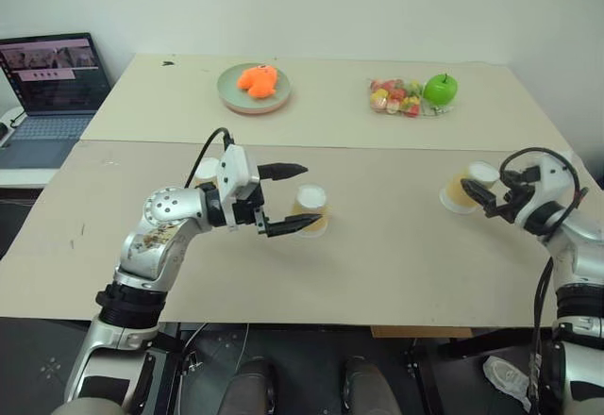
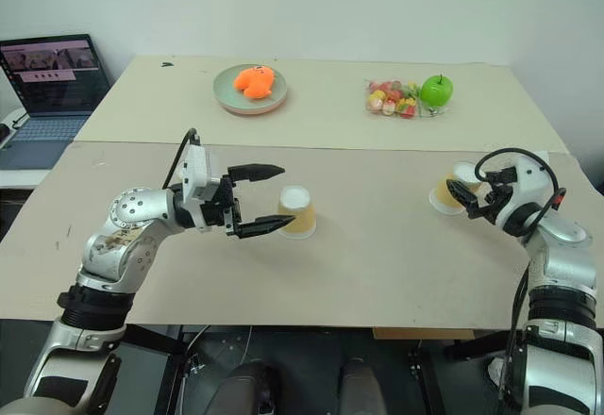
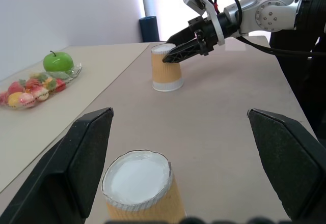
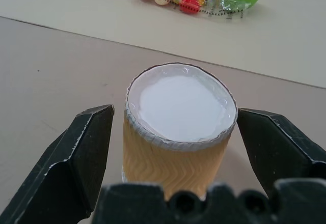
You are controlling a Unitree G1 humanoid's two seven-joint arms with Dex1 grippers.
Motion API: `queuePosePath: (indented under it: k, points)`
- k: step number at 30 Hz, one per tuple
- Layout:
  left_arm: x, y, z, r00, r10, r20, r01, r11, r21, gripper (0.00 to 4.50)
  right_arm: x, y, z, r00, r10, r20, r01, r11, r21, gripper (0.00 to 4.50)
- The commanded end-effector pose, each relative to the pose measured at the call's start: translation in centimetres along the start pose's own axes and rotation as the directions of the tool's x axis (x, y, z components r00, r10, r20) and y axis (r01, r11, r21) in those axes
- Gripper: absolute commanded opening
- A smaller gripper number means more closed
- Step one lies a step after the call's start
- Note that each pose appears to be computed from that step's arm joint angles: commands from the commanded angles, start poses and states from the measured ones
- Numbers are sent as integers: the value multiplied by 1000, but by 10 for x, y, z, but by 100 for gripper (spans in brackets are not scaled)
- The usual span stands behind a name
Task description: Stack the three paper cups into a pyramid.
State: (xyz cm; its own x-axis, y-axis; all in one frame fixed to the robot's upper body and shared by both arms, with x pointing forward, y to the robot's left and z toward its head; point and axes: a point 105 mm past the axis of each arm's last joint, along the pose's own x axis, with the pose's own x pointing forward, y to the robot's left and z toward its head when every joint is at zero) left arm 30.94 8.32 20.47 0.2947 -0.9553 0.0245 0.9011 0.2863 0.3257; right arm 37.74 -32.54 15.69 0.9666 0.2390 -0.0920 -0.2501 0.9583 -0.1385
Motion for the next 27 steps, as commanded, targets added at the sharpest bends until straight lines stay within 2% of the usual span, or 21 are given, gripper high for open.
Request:
queuePosePath:
  k: [1, 5, 7, 11, 14, 17, 21, 23, 27]
  points:
    - [-6, 2, 10, 999, 34, 21, -35, 999, 34, 450, 3, -2, 19, 998, 8, 68, -5, 999, -34, 415]
    - [-11, 3, 10, 997, 71, 17, -71, 997, 29, 450, 6, 0, 21, 996, 24, 82, -21, 999, -37, 297]
    - [-15, 3, 9, 995, 96, 16, -97, 995, 25, 450, 7, 2, 23, 995, 33, 92, -31, 999, -33, 269]
    - [-28, 4, 7, 988, 151, 1, -151, 988, 3, 450, 9, 2, 24, 995, 28, 95, -26, 999, -19, 269]
    - [-44, 0, 2, 983, 180, -43, -180, 984, -1, 450, 17, 19, 43, 982, 122, 143, -124, 992, 1, 269]
    - [-52, -2, 2, 979, 191, -63, -192, 981, -3, 450, 17, 62, 68, 913, 355, 201, -363, 932, 7, 269]
    - [-54, -4, 3, 977, 201, -68, -201, 980, -1, 450, 11, 118, 71, 775, 621, 117, -621, 783, -35, 269]
    - [-53, -5, 4, 976, 207, -67, -207, 978, 0, 450, 10, 136, 65, 718, 693, 57, -691, 721, -61, 269]
    - [-53, -10, 4, 974, 215, -68, -216, 976, 1, 450, 16, 156, 56, 654, 756, -11, -753, 650, -104, 269]
